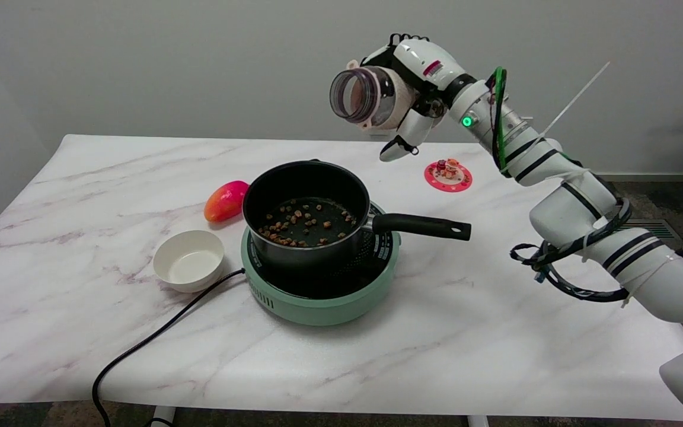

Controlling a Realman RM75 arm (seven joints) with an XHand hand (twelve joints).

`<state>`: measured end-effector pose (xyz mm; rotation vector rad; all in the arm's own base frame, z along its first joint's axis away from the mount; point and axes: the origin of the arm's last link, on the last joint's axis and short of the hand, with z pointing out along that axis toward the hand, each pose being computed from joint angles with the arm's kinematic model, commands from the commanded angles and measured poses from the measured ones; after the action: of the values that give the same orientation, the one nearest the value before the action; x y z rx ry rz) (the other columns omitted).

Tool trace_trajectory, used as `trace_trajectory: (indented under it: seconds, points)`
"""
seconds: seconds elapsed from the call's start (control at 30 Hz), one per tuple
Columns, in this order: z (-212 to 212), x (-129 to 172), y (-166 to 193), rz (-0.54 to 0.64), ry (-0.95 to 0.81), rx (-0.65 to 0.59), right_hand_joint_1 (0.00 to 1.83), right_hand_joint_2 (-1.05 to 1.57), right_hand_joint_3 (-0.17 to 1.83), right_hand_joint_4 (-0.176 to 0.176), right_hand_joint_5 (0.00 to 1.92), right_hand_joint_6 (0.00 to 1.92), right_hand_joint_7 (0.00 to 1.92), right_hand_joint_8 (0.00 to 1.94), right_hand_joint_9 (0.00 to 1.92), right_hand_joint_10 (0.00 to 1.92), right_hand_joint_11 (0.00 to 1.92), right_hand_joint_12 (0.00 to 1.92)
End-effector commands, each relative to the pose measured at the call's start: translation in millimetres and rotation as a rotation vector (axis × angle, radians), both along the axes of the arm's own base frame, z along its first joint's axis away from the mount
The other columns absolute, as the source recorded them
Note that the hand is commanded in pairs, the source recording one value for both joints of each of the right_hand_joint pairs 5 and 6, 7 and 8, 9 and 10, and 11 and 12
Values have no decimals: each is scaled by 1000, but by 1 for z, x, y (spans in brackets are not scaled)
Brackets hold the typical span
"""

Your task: Pour the contents of the bottle into the soup pot.

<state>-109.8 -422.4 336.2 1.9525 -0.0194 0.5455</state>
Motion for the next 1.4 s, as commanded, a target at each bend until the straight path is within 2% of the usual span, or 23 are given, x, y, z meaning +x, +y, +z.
trace_trajectory:
  seconds: [0.03, 0.3, 0.67, 1.4]
  points:
    - [-24, 4, 5, 98, 340, -22, 1532, 891, 510, 0, 1899, 1899, 1838, 1838, 1247, 1247, 1196, 1196]
    - [-30, -18, 8, 95, 523, -43, 1511, 962, 473, 0, 1920, 1920, 1862, 1862, 1258, 1258, 1211, 1211]
    - [-46, -26, 15, 161, 762, -33, 1467, 1005, 471, 0, 1920, 1920, 1883, 1883, 1261, 1261, 1217, 1217]
    - [-64, 29, 17, 343, 970, 42, 1466, 987, 498, 0, 1920, 1920, 1893, 1893, 1256, 1256, 1227, 1227]
